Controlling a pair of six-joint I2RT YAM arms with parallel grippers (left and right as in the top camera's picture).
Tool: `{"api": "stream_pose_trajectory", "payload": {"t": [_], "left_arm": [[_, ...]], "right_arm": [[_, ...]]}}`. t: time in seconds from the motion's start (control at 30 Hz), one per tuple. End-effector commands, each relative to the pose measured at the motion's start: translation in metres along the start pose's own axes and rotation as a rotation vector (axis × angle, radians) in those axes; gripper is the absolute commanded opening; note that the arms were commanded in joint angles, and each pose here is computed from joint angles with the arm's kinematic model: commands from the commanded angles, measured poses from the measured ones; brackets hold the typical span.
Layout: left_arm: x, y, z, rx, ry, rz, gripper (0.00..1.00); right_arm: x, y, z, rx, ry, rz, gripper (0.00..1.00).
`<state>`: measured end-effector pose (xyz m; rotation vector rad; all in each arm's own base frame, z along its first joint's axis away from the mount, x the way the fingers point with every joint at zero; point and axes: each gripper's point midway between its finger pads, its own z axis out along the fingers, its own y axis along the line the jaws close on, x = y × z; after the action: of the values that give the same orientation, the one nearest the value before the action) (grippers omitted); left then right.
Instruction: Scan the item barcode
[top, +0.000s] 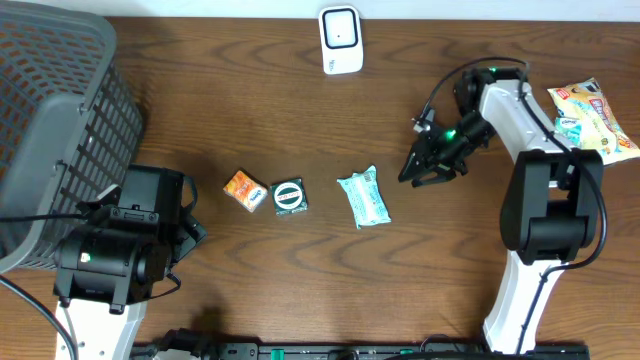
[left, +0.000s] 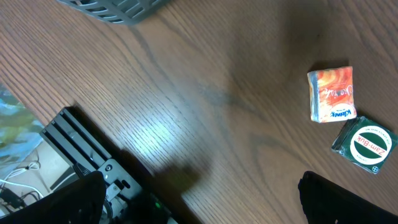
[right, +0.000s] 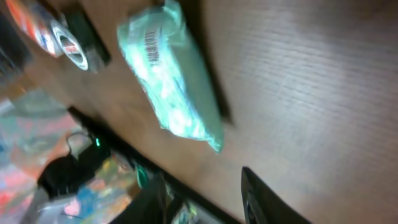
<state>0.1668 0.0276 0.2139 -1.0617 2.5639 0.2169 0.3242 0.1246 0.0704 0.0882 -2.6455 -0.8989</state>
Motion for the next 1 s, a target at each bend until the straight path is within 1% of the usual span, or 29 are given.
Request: {"api": "stream_pose_trajectory", "payload": {"t": [0.0,0.03,0.1,0.17,0.4,0.43,0.5,0.57,0.67,0.83,0.97], "left_arm": [[-0.005,0.001,-0.005,0.004,-0.025,-0.02,0.97],[-0.005,0.001,-0.005,0.004,-0.025,-0.02,0.98],[-0.005,0.001,-0.005,0.004,-0.025,-0.02,0.98],[-0.005,0.001,-0.005,0.004,-0.025,-0.02,0.98],[-0.005,0.001,-0.005,0.004,-0.025,-0.02,0.98],[-0.005,0.001,-0.005,0.004,-0.025,-0.02,0.98],[-0.005,0.001,-0.005,0.004,-0.025,-0.019,0.97],[-0.005,0.001,-0.005,0.004,-0.025,-0.02,0.97],[-0.005,0.001,-0.005,0.004,-0.025,-0.02,0.98],[-0.005,0.001,-0.005,0.004,-0.025,-0.02,0.97],[-0.005,0.001,-0.005,0.004,-0.025,-0.019,0.97]], "right_arm": [[0.01,0.012,0.012,0.047,0.064,-0.107,0.33],[0.014,0.013,0.017,0.082,0.088,-0.12,0.31],[0.019,0.016,0.026,0.136,0.123,-0.15,0.24],[0.024,0.024,0.036,0.167,0.153,-0.188,0.21],[0.033,0.055,0.074,0.241,0.203,-0.327,0.18],[0.031,0.056,0.079,0.273,0.198,-0.336,0.16],[0.027,0.055,0.086,0.356,0.174,-0.323,0.08],[0.022,0.052,0.09,0.434,0.147,-0.298,0.04],[0.019,0.053,0.096,0.5,0.115,-0.287,0.01],[0.018,0.062,0.109,0.51,0.1,-0.322,0.01],[0.012,0.042,0.11,0.638,0.044,-0.24,0.01]]}}
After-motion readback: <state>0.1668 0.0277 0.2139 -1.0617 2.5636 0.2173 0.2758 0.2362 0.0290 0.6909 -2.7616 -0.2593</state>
